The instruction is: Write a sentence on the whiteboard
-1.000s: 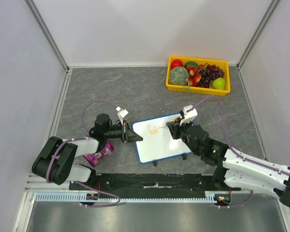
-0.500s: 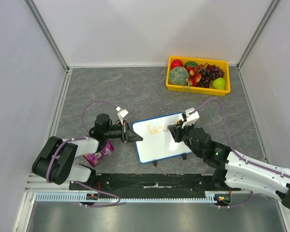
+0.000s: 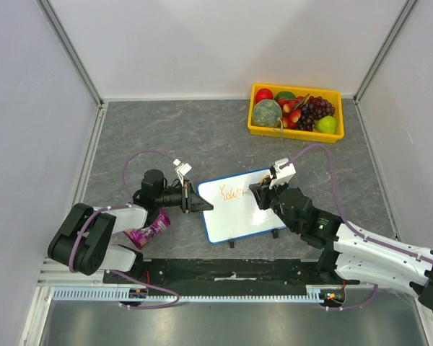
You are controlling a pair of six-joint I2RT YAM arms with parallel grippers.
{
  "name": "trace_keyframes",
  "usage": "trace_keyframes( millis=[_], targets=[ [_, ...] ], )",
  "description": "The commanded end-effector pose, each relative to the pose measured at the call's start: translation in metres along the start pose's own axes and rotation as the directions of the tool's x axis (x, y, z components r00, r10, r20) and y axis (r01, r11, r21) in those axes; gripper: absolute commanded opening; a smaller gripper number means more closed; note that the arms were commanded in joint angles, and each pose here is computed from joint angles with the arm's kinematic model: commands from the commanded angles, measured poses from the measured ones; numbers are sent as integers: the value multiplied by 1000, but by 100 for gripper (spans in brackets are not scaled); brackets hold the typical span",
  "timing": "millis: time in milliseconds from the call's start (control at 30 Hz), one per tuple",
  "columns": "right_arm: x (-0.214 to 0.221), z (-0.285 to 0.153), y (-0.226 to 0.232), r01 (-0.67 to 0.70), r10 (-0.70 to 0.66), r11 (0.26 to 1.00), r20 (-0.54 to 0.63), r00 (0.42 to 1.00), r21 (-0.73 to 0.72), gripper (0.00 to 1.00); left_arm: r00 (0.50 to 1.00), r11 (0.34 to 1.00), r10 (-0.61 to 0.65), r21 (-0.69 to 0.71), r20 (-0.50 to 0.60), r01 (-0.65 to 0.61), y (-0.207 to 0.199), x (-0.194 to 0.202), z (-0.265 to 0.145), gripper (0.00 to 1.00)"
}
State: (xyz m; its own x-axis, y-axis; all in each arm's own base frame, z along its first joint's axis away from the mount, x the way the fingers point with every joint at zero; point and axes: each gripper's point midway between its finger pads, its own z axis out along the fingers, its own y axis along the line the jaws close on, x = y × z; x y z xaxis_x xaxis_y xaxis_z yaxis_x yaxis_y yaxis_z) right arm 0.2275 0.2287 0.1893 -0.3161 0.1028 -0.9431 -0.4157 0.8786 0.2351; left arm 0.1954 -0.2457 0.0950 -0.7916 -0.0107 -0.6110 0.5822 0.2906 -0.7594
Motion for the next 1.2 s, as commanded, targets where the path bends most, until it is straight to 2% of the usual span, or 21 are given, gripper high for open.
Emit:
trace_keyframes(
  millis=[0,433,867,1167],
  targets=[
    [-29,3,-7,10,-15,998,72,997,67,0,999,997,44,-58,-14,-45,16,6,1,2],
    [-35,5,-11,9,-17,996,87,996,89,0,999,997,50,-58,-12,-50,17,6,1,2],
    [-21,1,-15,-2,-3,997,67,998,82,0,999,997,44,-59,-14,-45,17,6,1,2],
    [-36,-8,-10,-32,27,998,104,994,46,0,999,997,45,-58,-15,-45,17,6,1,2]
  ],
)
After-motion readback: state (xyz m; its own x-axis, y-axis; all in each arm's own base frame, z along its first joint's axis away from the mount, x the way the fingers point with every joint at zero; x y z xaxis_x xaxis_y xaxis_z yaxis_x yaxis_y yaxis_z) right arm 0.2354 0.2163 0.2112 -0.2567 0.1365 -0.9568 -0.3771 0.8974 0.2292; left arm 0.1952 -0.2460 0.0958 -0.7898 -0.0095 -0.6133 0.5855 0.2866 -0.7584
